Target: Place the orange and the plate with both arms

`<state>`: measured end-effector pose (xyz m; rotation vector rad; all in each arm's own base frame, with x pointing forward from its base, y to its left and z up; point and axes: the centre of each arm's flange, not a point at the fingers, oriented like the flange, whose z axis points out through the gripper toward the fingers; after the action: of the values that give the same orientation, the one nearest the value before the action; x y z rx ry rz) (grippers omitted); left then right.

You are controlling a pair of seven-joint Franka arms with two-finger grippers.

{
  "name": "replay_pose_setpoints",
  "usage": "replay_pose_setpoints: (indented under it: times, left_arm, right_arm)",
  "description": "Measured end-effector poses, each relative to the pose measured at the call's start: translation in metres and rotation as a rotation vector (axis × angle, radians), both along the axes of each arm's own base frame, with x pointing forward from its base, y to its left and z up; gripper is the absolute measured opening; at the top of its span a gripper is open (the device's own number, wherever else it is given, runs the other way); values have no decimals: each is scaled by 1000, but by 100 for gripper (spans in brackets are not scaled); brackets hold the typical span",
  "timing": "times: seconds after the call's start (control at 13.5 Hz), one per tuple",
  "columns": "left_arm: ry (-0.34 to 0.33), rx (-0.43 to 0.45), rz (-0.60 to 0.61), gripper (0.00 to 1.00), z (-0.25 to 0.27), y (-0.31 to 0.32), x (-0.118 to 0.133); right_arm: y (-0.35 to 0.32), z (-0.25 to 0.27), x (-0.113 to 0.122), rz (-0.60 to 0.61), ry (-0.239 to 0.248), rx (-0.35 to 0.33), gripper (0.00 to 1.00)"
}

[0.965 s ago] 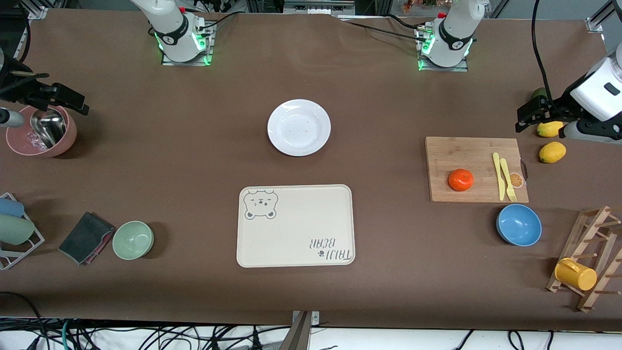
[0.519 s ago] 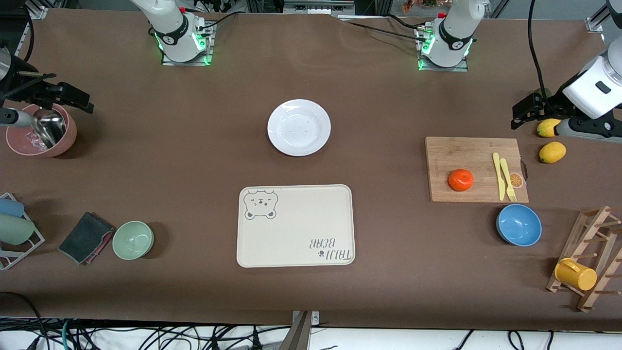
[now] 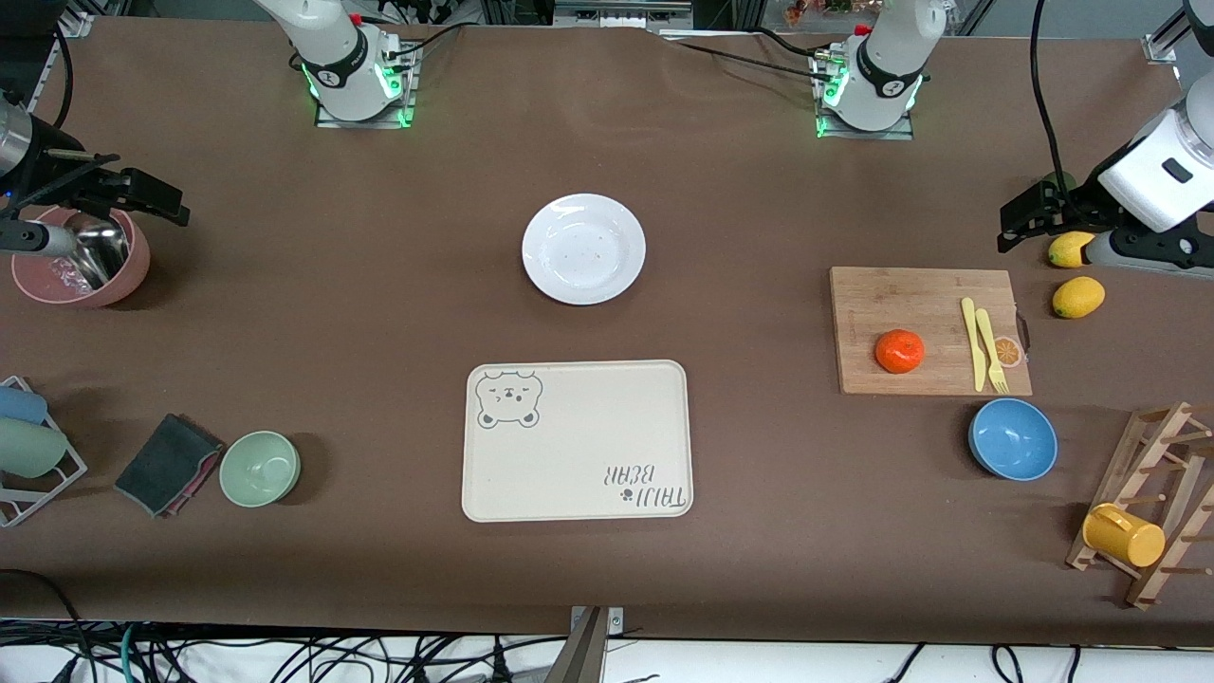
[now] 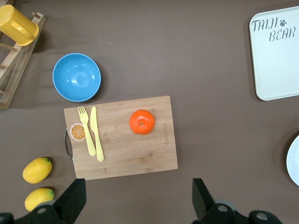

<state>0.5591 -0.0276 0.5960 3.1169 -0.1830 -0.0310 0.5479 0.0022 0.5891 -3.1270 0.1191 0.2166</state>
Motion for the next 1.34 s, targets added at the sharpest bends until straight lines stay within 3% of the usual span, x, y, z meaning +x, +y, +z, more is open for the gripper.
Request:
replay_pose_setpoints:
  times: [1.34]
  left_arm:
    - [7, 0, -1, 100, -1, 0, -1]
  right_arm:
    - [0, -1, -2, 0, 13, 0, 100]
